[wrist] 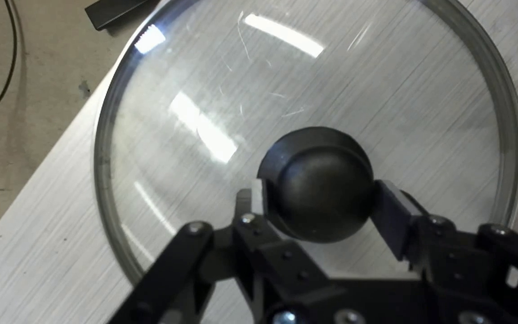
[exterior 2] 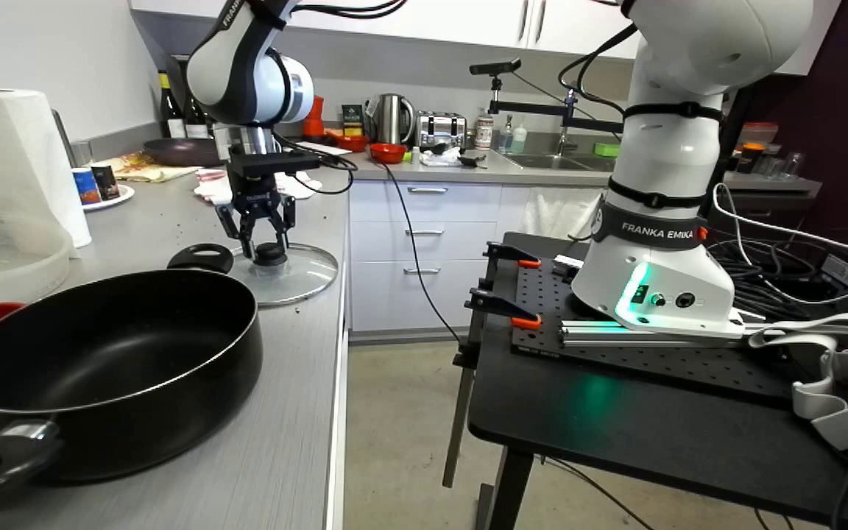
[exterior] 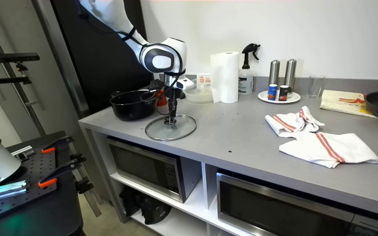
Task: Put the glass lid on the black pot and push the pot slightly back
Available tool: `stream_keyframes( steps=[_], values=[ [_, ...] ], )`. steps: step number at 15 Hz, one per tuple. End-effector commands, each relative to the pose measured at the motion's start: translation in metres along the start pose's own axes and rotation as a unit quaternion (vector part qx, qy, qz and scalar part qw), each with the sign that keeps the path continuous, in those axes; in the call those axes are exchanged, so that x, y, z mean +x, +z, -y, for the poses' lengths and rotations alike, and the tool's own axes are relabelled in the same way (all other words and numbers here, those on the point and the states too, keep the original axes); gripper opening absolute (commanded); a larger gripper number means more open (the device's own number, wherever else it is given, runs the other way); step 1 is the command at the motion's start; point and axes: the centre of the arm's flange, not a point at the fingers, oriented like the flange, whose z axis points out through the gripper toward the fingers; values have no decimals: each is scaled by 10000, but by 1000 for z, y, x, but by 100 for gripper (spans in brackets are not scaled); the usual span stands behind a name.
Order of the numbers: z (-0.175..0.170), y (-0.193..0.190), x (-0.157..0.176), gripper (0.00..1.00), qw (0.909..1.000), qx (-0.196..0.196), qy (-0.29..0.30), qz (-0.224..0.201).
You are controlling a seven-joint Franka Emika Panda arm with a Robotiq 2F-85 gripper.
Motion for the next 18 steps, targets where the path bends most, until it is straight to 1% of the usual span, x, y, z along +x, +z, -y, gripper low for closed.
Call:
stream_keyframes(
  steps=[1, 2, 6, 9, 12, 18],
  values=[
    [3, -4, 7, 28, 9999, 65, 134, 29],
    [3, -7, 8, 25, 9998, 74, 163, 20],
    [1, -8, 9, 25, 9998, 86, 195, 15],
    [-1, -22, 8, 25, 9997, 114, 208, -56],
    [-8, -47, 9, 25, 9994, 126, 231, -227],
    [-27, -111, 18, 25, 9966, 149, 357, -725]
  ],
)
